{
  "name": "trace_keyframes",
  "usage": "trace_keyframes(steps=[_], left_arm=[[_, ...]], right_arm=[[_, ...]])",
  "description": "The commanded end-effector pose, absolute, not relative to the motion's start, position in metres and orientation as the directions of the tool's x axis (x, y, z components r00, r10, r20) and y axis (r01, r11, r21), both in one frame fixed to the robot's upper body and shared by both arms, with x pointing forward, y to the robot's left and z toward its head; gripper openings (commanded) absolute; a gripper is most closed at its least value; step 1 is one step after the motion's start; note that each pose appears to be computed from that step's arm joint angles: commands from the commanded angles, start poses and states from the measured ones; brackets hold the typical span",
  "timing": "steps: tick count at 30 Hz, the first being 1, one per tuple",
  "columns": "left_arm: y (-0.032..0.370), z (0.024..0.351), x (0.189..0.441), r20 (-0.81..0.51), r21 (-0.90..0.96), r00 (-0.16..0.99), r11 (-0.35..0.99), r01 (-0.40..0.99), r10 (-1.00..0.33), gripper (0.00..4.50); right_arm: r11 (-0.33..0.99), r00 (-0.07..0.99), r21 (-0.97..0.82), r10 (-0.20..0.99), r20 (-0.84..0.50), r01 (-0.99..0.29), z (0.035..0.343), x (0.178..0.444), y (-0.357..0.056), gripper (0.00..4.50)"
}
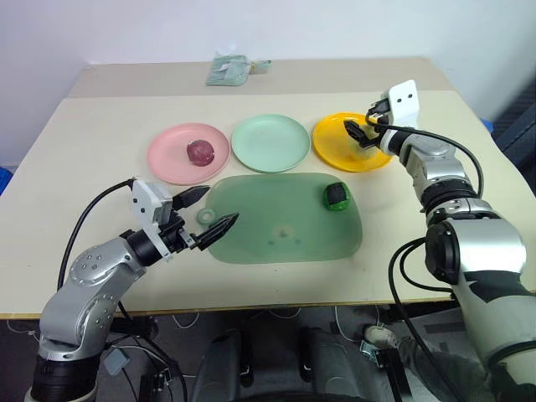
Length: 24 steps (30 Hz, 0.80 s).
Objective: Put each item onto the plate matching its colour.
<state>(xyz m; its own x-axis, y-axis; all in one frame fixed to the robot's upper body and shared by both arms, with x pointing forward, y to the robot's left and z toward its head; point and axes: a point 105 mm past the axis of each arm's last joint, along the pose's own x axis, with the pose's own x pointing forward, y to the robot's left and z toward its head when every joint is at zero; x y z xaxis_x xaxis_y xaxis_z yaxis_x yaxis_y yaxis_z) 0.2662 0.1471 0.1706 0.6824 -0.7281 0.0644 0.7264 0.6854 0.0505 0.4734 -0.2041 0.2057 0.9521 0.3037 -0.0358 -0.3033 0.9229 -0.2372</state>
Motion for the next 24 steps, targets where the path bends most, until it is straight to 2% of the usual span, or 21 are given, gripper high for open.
trace_keyframes(steps=[1, 5, 9, 13, 18, 21, 24], left_arm=[[0.151, 0.183, 0.256, 0.108, 0.089, 0.675, 0.683, 0.725, -0.73, 4.5], [0.16, 0.179, 0.246, 0.093, 0.14, 0.661, 0.668, 0.731, -0.744, 4.5], [0.166, 0.171, 0.237, 0.064, 0.153, 0.621, 0.622, 0.768, -0.781, 4.5], [0.166, 0.168, 0.24, 0.055, 0.14, 0.593, 0.594, 0.792, -0.803, 4.5], [0.162, 0.17, 0.245, 0.059, 0.137, 0.557, 0.56, 0.817, -0.828, 4.5], [0.159, 0.173, 0.25, 0.062, 0.143, 0.543, 0.546, 0.825, -0.837, 4.5], [0.157, 0.176, 0.252, 0.064, 0.148, 0.533, 0.536, 0.831, -0.844, 4.5]], right_arm=[[0.919, 0.942, -0.235, 0.334, 0.037, -0.317, 0.223, 0.473, -0.201, 4.46], [0.883, 0.889, -0.211, 0.447, 0.101, -0.42, 0.239, 0.464, -0.197, 4.46], [0.8, 0.804, -0.232, 0.586, 0.106, -0.553, 0.235, 0.445, -0.197, 4.46], [0.729, 0.741, -0.227, 0.67, 0.043, -0.646, 0.209, 0.412, -0.201, 4.46], [0.686, 0.694, -0.107, 0.717, -0.073, -0.72, 0.169, 0.364, -0.199, 4.46], [0.672, 0.671, -0.051, 0.729, -0.135, -0.739, 0.154, 0.351, -0.194, 4.46], [0.67, 0.664, -0.02, 0.729, -0.166, -0.742, 0.146, 0.349, -0.19, 4.46]])
